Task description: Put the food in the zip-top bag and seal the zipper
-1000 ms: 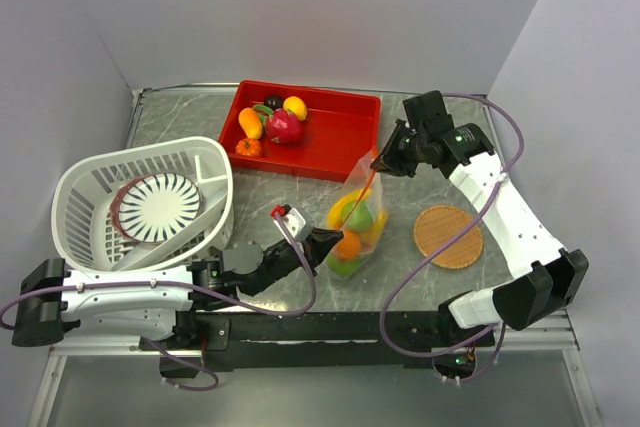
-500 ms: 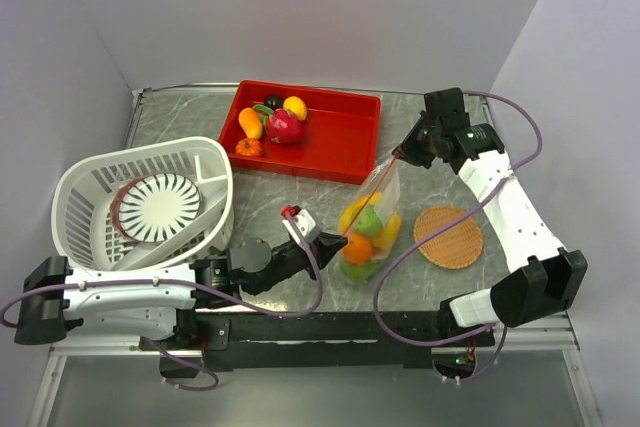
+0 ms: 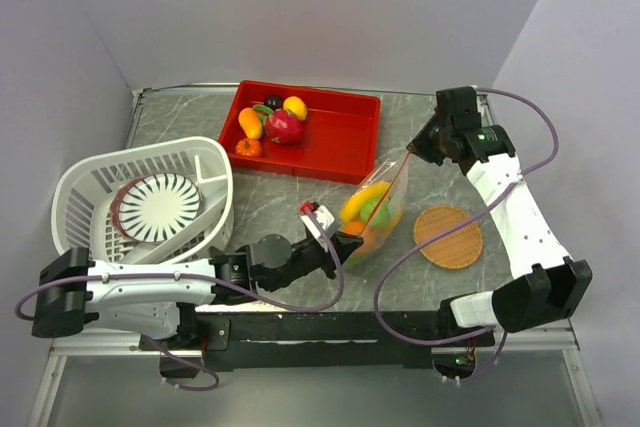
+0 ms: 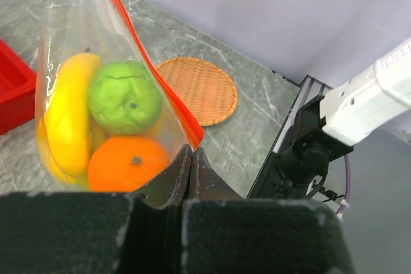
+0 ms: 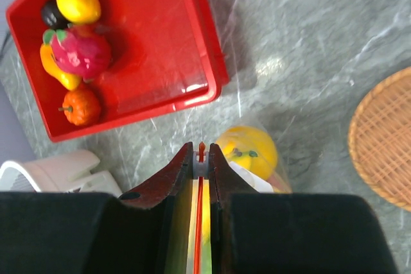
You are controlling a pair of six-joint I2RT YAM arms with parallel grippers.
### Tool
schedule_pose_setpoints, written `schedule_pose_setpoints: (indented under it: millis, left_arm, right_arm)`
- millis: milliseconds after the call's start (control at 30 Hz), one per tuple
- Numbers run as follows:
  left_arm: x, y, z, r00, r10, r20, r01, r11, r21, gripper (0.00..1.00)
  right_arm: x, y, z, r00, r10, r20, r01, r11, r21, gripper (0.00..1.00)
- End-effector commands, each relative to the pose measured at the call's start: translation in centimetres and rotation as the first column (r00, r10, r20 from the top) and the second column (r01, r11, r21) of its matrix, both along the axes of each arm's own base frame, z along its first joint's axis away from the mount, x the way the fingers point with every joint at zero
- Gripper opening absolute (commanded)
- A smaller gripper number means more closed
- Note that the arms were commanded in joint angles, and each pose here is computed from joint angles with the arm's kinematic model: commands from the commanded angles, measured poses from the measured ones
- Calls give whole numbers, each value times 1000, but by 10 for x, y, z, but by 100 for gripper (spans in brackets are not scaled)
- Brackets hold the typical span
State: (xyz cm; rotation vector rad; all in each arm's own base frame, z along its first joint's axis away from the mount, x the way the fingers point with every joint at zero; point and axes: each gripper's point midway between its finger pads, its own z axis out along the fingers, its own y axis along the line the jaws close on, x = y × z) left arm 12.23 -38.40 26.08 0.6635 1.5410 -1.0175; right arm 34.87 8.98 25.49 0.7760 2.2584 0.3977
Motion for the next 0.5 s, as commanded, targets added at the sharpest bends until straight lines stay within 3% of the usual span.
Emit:
schedule_pose_setpoints:
  millis: [0, 233, 267, 467]
  left_arm:
    - [-30, -22, 49, 990, -143, 2, 142, 981, -134, 1]
    - [15, -39, 70, 999, 23, -45, -28, 993, -111, 1]
    - [23, -47, 52, 997, 40, -61, -43, 998, -49, 1]
    - [47, -78, 42, 993, 4, -122, -10, 999, -48, 1]
  right_arm:
    - [41, -45, 67, 941, -172, 293, 191, 981, -38, 0]
    - [74, -69, 108, 902, -225, 368, 243, 970, -2, 0]
    - [84, -73, 102, 907, -234, 349, 253, 967, -8, 0]
    - [116, -88, 96, 909, -255, 331, 291, 955, -64, 0]
